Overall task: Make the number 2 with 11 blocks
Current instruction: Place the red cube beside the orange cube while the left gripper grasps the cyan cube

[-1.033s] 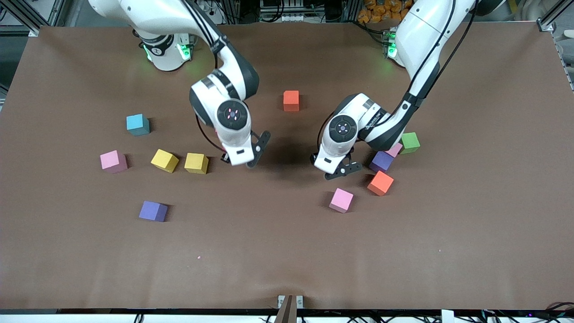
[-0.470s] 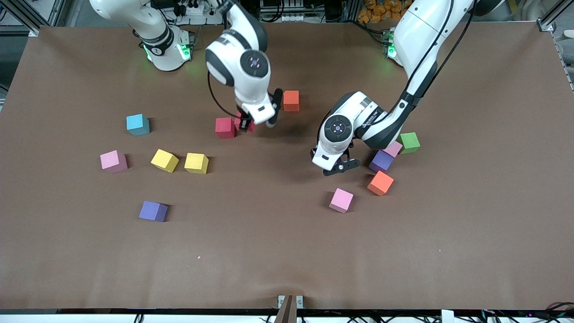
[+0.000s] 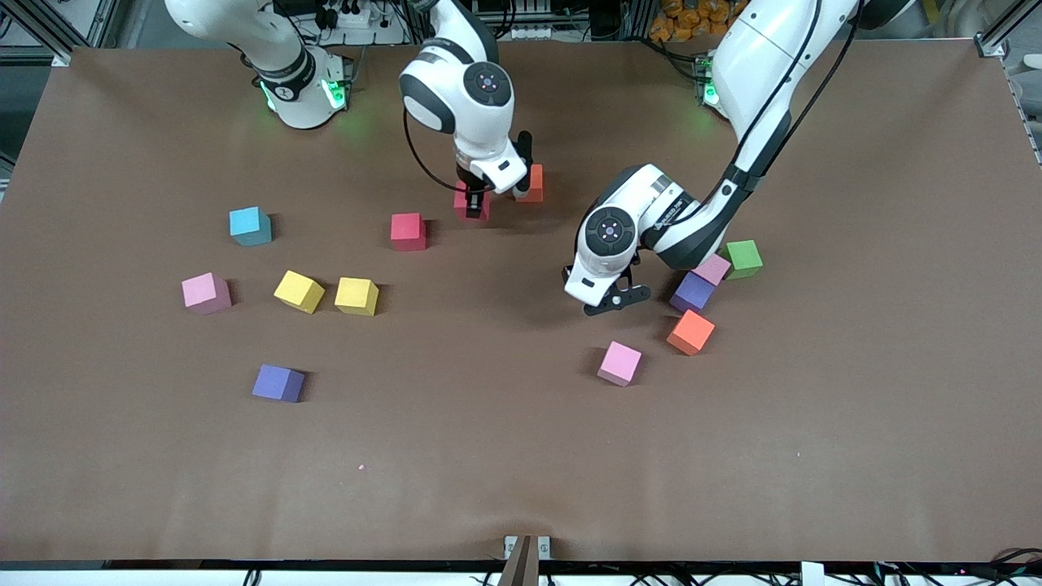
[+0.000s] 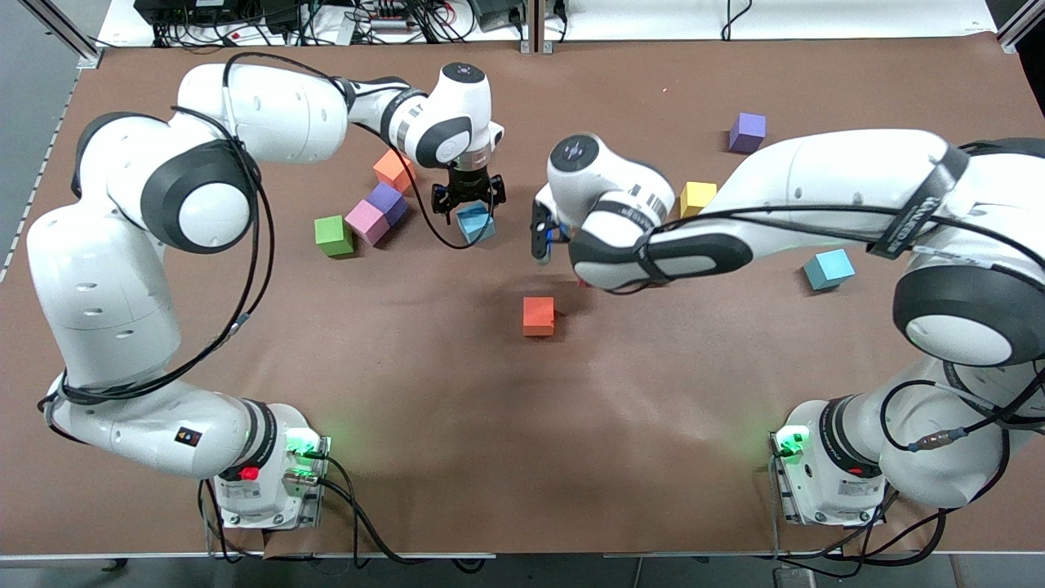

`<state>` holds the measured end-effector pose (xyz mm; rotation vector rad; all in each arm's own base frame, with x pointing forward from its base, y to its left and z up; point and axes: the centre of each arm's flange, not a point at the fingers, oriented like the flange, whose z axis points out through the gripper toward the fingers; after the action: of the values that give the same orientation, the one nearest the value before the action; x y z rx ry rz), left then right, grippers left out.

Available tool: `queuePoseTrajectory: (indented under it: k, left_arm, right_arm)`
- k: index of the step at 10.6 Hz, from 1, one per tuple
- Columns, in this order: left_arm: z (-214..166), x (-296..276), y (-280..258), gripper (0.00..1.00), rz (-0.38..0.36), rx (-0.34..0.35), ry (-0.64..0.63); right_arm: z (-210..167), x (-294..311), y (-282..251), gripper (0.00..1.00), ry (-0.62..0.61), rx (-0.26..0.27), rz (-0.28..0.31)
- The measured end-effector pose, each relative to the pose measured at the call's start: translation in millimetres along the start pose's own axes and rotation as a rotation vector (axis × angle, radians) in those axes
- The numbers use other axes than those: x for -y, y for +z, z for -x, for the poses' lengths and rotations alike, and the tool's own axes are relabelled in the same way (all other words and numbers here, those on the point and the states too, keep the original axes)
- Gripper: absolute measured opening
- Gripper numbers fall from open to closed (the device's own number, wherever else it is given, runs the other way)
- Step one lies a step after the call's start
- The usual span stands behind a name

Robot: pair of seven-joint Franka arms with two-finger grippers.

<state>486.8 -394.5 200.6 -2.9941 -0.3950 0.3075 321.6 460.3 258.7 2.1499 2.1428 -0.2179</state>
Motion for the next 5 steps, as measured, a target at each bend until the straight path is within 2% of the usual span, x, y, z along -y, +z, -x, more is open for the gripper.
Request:
queuePoseTrajectory:
  k: [1,3,4,5]
  left_arm:
    - [2.0,0.8,3.1,1.00,-0.005,0.004,0.002]
    - [2.5,1.5,4.5,0.71,-0.008,0.006,0.002]
    - [1.3,1.6,2.3,0.63,-0.004,0.004,-0.001]
    - [-1.6,3.4,0.2,0.60,-0.001,0.002,-0.012]
  right_arm:
    - [-7.2,8.5,9.8,0.63,-0.019,0.004,-0.001]
    - [-16.8,18.7,23.6,0.63,-0.029,0.008,-0.003]
    - [-20.3,23.7,26.9,0.63,-0.018,0.011,-0.003]
    - [-26.3,32.9,29.2,0.63,-0.002,0.013,-0.001]
